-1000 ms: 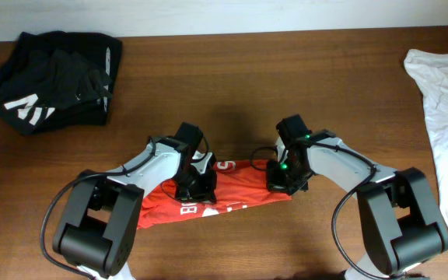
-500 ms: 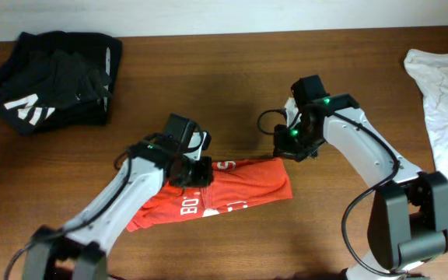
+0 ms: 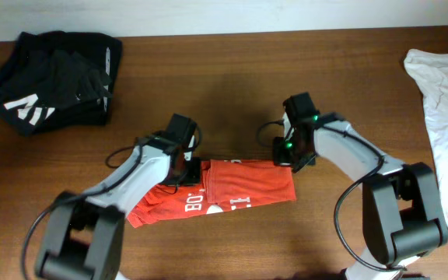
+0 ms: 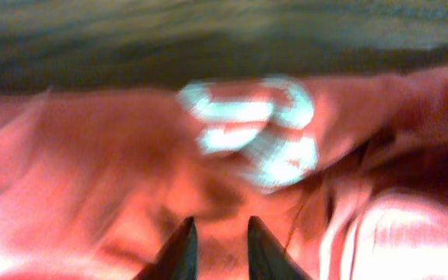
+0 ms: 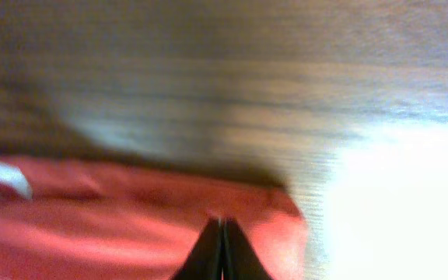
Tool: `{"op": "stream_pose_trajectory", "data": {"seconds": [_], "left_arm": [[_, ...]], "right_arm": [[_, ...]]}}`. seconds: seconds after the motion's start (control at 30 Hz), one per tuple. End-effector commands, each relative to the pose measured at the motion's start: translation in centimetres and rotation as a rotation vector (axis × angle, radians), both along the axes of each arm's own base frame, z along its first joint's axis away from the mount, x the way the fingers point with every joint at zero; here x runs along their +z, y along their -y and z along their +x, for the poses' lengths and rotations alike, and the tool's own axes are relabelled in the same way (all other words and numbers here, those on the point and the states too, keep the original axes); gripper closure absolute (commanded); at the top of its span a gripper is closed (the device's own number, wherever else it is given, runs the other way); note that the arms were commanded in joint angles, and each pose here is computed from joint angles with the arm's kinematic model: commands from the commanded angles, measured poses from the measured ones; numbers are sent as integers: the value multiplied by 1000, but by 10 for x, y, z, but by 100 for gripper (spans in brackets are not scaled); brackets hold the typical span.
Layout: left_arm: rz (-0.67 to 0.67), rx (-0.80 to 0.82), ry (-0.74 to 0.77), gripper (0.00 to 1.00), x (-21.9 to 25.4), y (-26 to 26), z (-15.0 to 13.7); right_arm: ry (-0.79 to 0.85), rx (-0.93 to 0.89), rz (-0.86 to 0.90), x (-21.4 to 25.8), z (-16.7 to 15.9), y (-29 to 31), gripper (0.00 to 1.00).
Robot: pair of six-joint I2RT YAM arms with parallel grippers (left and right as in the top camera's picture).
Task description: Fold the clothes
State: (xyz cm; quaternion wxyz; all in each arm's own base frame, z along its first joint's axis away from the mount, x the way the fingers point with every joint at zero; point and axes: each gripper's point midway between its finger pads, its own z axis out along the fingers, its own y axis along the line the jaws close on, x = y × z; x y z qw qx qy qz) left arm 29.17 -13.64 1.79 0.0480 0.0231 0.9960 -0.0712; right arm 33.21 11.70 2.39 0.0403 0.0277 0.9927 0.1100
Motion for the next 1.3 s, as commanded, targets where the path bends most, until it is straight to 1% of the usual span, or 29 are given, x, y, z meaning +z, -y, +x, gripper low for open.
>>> {"op": "stream_pose_trajectory", "data": {"seconds": [0.0, 0.03, 0.07, 0.1, 0.13, 0.17, 0.2, 0.23, 0.27, 0.3, 0.37, 0.43, 0.47, 0.5, 0.57, 0.6, 0.63, 0.67, 0.73, 0.8, 0.87, 0.97, 1.1, 1.2, 1.27], "left_arm": [[-7, 22, 150, 51, 69, -11, 0], [-2, 48, 152, 36, 85, -24, -10], [4, 94, 142, 30, 92, -41, -17], [16, 148, 119, 23, 95, -59, -22], [37, 229, 69, 16, 93, -84, -30], [57, 287, 31, 6, 90, -101, -36], [95, 387, -25, 4, 87, -136, -47], [88, 442, -33, 4, 86, -160, -49], [42, 456, -18, 4, 87, -171, -46], [-39, 434, 14, 4, 90, -177, -41], [-56, 479, 29, 4, 90, -199, -43], [-111, 543, 33, 5, 85, -212, -40], [-133, 524, 34, 5, 77, -217, -35], [-152, 511, -1, 5, 65, -216, -34], [-312, 402, -29, 5, 52, -192, -26], [-382, 376, -43, 5, 47, -182, -23], [-407, 362, -47, 5, 44, -179, -22], [-406, 347, -68, 5, 36, -180, -23], [-362, 350, -96, 5, 24, -187, -25], [-364, 350, -101, 5, 18, -188, -23], [-331, 353, -135, 5, 10, -193, -28], [-346, 365, -175, 6, -5, -190, -30], [-364, 303, -201, 6, -17, -168, -30], [-375, 213, -200, 7, -15, -144, -25], [-374, 208, -206, 28, -15, -140, -26]], "right_arm": [[47, -83, -61, 47, 36, 29, 63], [41, -115, -63, 67, 41, 41, 41], [40, -137, -64, 81, 44, 50, 24], [31, -162, -68, 98, 45, 64, 2], [23, -175, -72, 109, 44, 75, 1], [4, -216, -74, 119, 41, 90, 1], [-17, -268, -76, 125, 37, 110, 1], [-35, -305, -77, 125, 33, 123, 1], [-54, -339, -78, 125, 28, 136, 1], [-64, -370, -77, 124, 25, 147, 1], [-69, -406, -76, 124, 23, 159, 1], [-78, -428, -75, 124, 20, 167, 1], [-90, -427, -76, 124, 17, 166, 1], [-97, -426, -76, 124, 15, 166, 1], [-97, -426, -74, 124, 16, 165, 1], [-95, -426, -73, 124, 16, 165, 1], [-95, -426, -73, 124, 16, 165, 1], [-95, -426, -73, 124, 16, 165, 1], [-95, -426, -73, 124, 16, 165, 1], [-95, -426, -73, 124, 16, 165, 1], [-95, -426, -73, 124, 16, 165, 1], [-95, -426, -73, 124, 16, 165, 1], [-95, -426, -73, 124, 16, 165, 1], [-95, -426, -73, 124, 16, 165, 1], [-95, -426, -73, 124, 16, 165, 1]]}}
